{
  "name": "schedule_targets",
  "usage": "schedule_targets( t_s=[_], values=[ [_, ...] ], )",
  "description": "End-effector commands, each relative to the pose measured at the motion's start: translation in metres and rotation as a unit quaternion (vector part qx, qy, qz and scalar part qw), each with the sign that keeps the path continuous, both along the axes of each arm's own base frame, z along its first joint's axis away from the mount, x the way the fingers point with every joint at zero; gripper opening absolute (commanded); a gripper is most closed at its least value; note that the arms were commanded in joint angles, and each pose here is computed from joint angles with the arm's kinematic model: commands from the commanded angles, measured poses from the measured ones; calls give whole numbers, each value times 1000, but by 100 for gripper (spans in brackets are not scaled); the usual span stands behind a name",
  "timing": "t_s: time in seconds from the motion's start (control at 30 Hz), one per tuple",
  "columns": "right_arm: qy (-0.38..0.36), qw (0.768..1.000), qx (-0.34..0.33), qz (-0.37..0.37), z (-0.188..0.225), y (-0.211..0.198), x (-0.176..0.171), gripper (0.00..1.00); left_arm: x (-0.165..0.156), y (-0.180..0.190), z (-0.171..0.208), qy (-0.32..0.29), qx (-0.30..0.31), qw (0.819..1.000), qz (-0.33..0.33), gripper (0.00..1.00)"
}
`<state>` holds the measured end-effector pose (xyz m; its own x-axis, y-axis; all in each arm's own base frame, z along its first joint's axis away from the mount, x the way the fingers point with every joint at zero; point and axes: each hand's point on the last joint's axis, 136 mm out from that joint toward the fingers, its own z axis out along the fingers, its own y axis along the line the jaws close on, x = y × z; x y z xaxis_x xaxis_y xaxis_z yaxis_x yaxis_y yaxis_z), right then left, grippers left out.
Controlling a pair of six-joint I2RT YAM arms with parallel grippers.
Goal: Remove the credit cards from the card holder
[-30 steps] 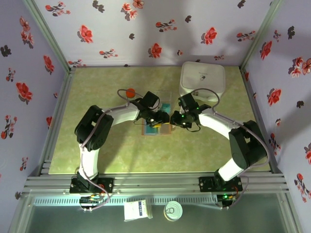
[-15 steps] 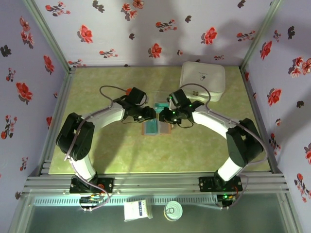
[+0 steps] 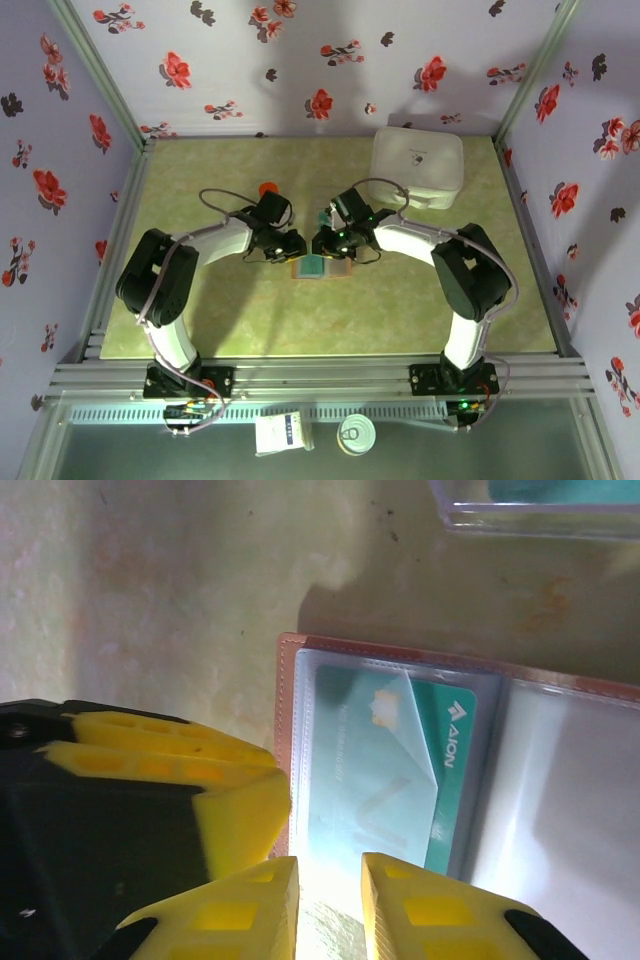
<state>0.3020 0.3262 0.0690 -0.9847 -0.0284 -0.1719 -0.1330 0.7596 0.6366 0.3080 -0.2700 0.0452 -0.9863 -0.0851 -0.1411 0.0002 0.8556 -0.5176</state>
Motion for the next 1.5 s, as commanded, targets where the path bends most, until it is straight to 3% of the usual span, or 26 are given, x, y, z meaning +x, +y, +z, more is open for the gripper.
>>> schedule_targets(
  t_s=[0.0,0.3,0.83,1.13,1.47],
  values=[
    [16,1000,12,-9,-11,-2,1,24,-2,-3,-11,11,-2,1000,-11,20],
    [29,999,16,-14,-23,-9,1,21,-7,9,-29,26,32,999,-9,16],
    [45,998,34,-9,-33,-5,0,23,-8,11,-30,27,38,999,-8,13],
    [49,998,-17,-20,-45,-18,1,26,-9,12,-31,28,41,999,-9,12],
    [32,999,-11,-20,-25,-20,1,26,-4,10,-20,18,34,999,-8,12]
  ],
)
